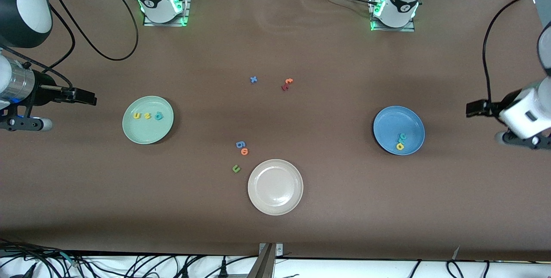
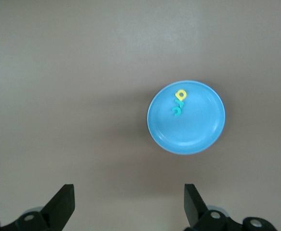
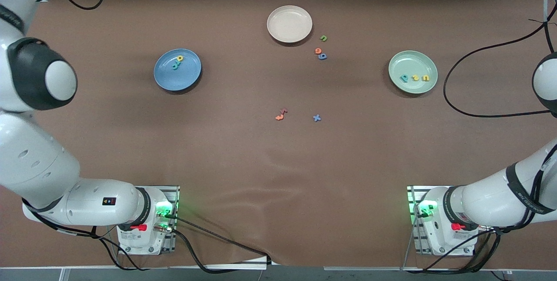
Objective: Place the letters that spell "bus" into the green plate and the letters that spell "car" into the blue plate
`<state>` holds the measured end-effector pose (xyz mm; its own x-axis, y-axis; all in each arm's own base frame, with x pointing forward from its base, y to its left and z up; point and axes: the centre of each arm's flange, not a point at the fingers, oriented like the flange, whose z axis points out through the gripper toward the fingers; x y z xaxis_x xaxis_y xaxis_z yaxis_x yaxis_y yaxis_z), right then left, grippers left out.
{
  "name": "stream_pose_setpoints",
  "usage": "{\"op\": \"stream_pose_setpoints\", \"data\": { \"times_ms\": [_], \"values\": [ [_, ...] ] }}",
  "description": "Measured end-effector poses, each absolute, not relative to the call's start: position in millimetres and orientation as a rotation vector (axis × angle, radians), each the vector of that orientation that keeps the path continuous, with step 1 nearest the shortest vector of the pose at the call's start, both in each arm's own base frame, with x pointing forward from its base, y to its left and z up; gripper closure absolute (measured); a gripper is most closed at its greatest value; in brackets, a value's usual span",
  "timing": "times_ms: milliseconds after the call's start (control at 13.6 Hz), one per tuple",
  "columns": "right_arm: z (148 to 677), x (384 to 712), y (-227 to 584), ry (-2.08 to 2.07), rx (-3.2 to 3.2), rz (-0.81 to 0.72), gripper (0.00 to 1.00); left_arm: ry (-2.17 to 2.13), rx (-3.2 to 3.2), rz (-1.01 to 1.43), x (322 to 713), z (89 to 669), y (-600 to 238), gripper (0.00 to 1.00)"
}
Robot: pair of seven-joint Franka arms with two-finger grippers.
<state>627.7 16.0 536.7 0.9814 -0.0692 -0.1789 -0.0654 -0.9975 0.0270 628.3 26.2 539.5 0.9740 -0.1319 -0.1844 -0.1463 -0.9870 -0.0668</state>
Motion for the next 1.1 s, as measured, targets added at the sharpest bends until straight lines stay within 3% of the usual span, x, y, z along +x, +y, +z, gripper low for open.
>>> {"op": "stream_pose_setpoints", "data": {
  "times_ms": [515,1104],
  "values": [
    [536.2,627.7,15.0,-0.108,3.105,-0.281,0.00,0.195,-3.104,0.216,516.1,630.5,28.6,0.00],
    [538.1,631.2,12.2,-0.109,3.094,-0.235,0.00,0.168,-3.153,0.239,513.2,623.3,35.4,0.00]
  ]
}}
